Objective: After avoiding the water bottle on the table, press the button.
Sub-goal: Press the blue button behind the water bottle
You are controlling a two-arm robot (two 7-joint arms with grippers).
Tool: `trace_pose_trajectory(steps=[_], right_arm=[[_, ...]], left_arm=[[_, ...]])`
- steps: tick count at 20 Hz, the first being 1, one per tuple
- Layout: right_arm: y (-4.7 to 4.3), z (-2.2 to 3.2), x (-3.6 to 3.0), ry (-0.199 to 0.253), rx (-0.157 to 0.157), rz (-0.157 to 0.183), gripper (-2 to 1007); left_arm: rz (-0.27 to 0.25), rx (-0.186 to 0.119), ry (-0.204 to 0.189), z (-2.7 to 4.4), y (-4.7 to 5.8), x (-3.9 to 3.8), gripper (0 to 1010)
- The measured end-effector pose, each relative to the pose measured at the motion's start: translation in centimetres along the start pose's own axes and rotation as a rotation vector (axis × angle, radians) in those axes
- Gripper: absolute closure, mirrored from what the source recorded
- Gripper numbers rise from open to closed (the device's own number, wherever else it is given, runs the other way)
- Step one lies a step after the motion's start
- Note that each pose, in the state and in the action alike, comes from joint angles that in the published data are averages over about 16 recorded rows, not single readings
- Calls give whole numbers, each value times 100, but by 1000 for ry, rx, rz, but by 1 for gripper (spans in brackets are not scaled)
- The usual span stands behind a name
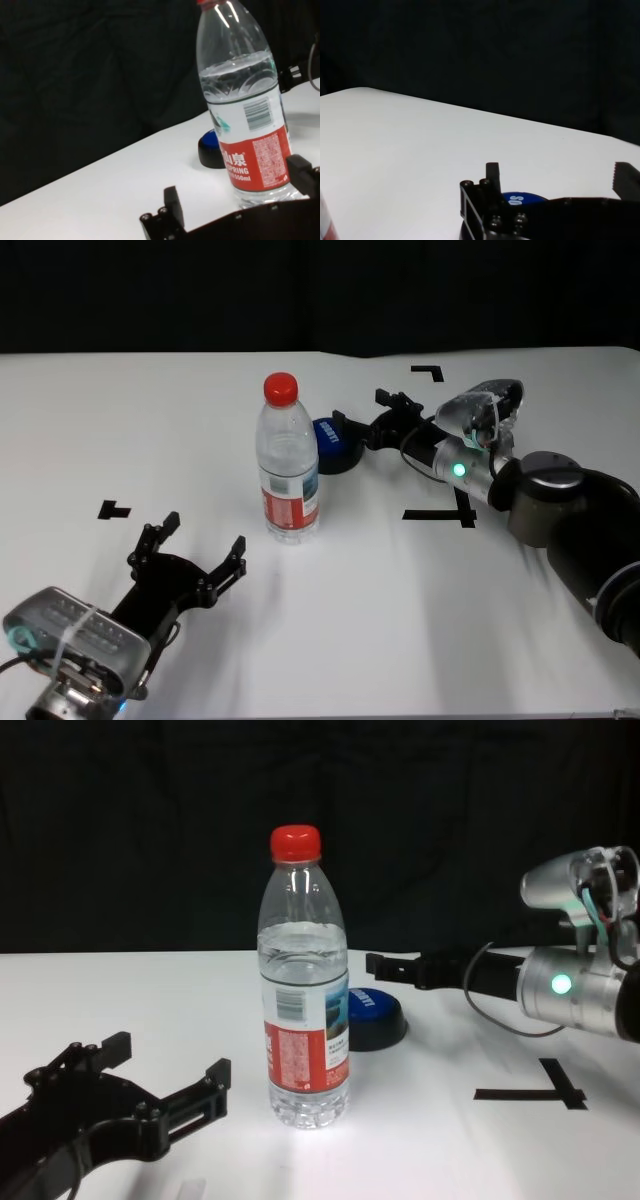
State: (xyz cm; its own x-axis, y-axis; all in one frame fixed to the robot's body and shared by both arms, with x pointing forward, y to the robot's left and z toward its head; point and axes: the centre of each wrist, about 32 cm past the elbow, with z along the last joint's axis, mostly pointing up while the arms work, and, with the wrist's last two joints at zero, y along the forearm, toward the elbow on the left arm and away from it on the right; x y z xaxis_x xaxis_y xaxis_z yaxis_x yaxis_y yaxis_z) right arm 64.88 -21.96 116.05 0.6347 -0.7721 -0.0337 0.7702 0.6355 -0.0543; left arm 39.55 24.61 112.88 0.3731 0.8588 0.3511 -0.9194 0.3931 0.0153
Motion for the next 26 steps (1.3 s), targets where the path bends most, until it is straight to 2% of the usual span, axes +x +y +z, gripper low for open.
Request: trace_pose_trajectory(steps=[7, 18, 26], right_arm=[[29, -6, -13, -3, -7, -19, 2], [13, -31, -4, -11, -31, -41, 3], [45, -42, -28, -9, -30, -52, 3]], left_arm=[[0, 0, 0, 0, 0, 0, 7], [0, 0, 0, 0, 0, 0, 7], [0, 0, 0, 0, 0, 0, 7]])
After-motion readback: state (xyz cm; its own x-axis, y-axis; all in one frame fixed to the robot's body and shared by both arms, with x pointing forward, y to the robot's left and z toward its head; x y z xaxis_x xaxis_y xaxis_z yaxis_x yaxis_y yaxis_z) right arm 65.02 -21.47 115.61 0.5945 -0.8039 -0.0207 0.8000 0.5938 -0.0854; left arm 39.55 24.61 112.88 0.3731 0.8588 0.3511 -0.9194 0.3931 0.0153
